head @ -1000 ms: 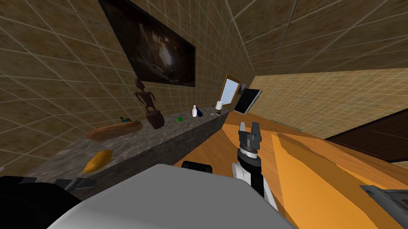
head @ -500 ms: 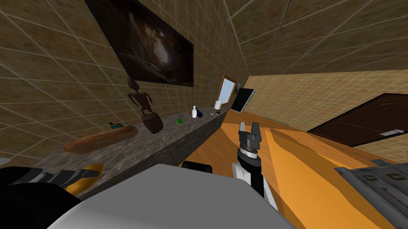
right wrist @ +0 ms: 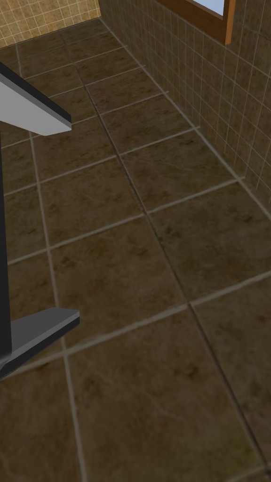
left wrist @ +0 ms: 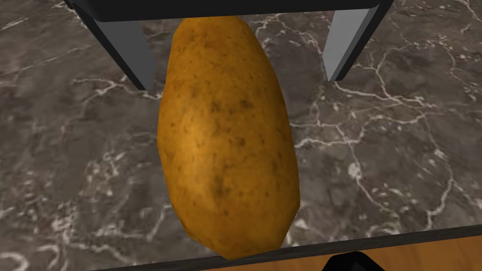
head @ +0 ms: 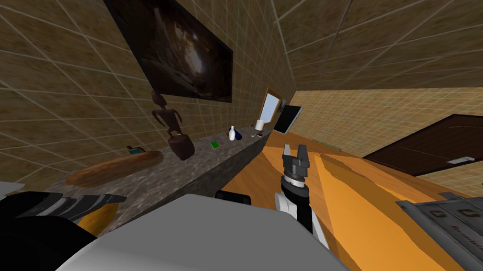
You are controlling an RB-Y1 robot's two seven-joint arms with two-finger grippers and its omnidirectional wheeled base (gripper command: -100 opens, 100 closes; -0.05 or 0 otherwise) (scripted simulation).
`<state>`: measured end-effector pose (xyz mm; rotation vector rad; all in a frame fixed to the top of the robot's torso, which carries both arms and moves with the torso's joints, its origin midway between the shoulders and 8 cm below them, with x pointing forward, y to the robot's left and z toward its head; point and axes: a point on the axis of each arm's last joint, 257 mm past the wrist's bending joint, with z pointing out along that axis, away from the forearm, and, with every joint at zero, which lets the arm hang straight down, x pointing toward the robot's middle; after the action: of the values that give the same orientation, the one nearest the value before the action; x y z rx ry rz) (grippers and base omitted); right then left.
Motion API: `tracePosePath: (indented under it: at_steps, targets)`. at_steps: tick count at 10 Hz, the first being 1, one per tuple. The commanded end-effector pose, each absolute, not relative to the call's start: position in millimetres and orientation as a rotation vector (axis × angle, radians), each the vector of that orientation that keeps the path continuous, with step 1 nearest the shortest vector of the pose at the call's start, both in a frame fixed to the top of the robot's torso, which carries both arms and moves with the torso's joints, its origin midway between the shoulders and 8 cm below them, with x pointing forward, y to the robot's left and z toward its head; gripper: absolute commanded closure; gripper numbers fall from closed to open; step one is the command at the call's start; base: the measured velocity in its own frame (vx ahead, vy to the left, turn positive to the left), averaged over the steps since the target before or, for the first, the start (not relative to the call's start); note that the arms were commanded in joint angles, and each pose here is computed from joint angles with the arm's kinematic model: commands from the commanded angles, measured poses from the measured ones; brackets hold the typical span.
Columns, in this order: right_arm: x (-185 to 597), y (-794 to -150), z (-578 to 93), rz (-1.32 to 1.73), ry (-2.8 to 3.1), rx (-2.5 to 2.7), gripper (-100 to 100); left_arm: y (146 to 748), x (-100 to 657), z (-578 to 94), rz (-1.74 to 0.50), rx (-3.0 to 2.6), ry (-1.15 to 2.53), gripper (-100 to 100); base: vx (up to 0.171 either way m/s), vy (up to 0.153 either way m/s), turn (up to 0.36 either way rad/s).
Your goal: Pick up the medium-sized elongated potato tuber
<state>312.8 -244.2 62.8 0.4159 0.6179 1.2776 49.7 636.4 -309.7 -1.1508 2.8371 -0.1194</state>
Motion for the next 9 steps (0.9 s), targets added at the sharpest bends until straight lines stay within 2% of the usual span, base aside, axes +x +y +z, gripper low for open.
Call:
tracePosePath:
  at_steps: [1, 3, 5, 9]
  targets:
    - [312.8, -244.2, 62.8, 1.278, 0.618, 0.416, 0, 648.5, 49.1, -307.0, -0.101, -1.116, 2.839, -100, 0.021, -0.02, 0.021]
    - [312.8, -244.1, 62.8, 1.278, 0.618, 0.416, 0, 660.8, 49.1, -302.5, -0.063, -1.114, 2.83, -100, 0.002, -0.001, -0.006]
    - [312.8, -244.2, 62.7, 1.277, 0.618, 0.416, 0, 652.7, 67.7, -308.3, -0.162, -0.994, 2.829, -100, 0.052, -0.058, 0.176]
    - [312.8, -244.2, 62.8, 1.278, 0.618, 0.416, 0, 684.1, 56.4, -299.6, -0.058, -0.982, 2.831, -100, -0.003, 0.003, -0.009]
